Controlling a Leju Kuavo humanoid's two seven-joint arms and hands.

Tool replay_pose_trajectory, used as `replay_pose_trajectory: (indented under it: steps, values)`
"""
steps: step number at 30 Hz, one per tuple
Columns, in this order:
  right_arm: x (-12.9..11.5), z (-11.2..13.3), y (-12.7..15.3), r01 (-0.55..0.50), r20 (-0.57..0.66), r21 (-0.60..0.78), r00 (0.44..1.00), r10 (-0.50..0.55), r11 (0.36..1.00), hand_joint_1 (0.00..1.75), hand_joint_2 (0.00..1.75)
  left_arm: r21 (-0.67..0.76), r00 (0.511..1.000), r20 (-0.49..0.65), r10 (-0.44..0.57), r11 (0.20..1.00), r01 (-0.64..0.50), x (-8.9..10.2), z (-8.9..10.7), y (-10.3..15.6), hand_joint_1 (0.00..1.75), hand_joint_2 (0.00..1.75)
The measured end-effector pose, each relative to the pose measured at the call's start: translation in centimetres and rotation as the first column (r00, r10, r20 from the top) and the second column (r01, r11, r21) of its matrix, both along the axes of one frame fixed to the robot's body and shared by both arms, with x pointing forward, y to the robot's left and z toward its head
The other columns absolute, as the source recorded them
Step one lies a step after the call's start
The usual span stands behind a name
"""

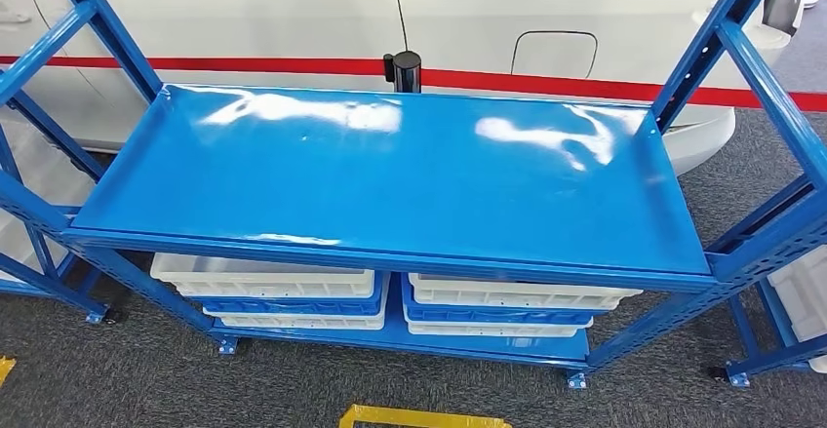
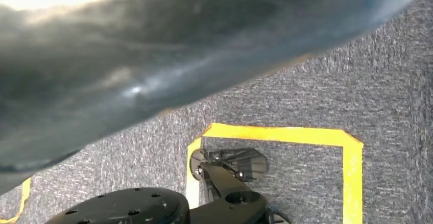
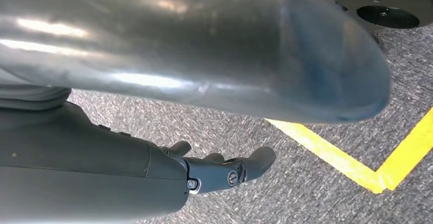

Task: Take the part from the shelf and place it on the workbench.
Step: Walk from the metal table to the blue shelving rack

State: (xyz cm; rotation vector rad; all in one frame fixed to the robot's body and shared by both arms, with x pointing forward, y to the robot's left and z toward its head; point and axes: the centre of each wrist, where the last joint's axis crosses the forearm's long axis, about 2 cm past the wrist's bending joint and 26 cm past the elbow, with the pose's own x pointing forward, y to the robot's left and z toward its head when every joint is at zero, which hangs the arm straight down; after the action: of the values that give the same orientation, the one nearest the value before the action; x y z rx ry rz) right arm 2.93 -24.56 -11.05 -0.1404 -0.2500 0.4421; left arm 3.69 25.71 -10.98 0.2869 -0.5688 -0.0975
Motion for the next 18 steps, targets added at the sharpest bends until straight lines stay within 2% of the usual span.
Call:
replay_pose_trajectory:
  steps: [18]
  values:
    - [-0.03,0.02,0.22,0.013,-0.008,0.004,1.000,-0.013,1.000,0.00,0.00,0.017,1.000,-0.001,-0.005,1.000,0.005,0.00,0.02,-0.13,0.00,0.00]
